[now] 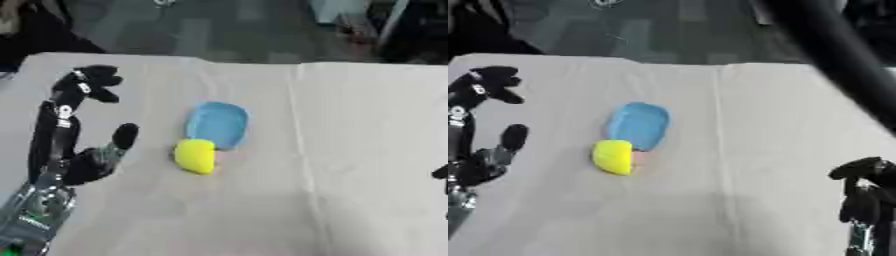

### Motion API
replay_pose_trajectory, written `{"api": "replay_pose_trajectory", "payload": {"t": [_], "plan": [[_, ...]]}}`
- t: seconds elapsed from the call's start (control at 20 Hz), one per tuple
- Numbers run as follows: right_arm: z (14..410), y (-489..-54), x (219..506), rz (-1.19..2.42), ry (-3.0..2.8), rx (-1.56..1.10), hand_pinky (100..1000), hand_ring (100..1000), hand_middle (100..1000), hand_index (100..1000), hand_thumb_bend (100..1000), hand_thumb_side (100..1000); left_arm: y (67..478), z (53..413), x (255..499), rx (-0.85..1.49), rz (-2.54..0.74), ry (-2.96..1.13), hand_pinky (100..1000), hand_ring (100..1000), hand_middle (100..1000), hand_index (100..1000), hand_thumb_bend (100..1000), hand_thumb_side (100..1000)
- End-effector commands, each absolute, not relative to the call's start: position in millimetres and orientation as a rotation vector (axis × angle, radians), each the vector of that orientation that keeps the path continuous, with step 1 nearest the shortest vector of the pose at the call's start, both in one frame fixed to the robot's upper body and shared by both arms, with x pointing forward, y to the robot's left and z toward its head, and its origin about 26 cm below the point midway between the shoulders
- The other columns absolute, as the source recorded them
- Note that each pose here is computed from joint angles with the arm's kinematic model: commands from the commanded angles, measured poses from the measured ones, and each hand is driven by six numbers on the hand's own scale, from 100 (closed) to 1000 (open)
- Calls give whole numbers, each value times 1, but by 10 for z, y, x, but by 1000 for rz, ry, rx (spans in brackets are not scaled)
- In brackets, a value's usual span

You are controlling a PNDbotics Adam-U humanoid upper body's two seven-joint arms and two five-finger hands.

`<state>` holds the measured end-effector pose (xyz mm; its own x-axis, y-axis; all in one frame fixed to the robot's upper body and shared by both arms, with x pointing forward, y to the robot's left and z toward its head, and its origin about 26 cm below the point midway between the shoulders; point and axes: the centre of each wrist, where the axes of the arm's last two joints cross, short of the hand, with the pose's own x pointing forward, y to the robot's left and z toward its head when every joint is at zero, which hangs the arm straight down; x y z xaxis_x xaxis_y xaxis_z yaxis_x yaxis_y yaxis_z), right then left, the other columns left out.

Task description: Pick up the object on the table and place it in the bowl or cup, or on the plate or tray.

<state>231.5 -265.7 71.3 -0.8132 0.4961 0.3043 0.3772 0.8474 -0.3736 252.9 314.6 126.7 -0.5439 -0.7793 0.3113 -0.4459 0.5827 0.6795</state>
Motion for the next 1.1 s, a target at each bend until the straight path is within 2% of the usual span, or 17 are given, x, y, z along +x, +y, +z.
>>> {"api": "replay_pose_trajectory", "payload": {"t": [0.05, 0.3, 0.85, 1.1], "plan": [[771, -2708, 2314, 392, -2678, -651, 163, 413, 453, 192, 100, 953, 3268, 1441, 2523, 1037, -895, -2130, 543, 552, 749, 770, 486, 869], [797, -2757, 2325, 390, -2686, -650, 165, 413, 453, 199, 100, 946, 3371, 1680, 2574, 1042, -1240, -1926, 618, 618, 788, 780, 555, 843], [824, -2791, 2338, 407, -2692, -623, 164, 413, 453, 196, 100, 948, 3286, 2046, 2707, 991, -1624, -1671, 654, 651, 777, 777, 535, 840], [855, -2806, 2358, 411, -2705, -601, 167, 413, 453, 202, 100, 940, 3155, 2133, 2764, 922, -1803, -1531, 676, 689, 820, 781, 554, 839]]}}
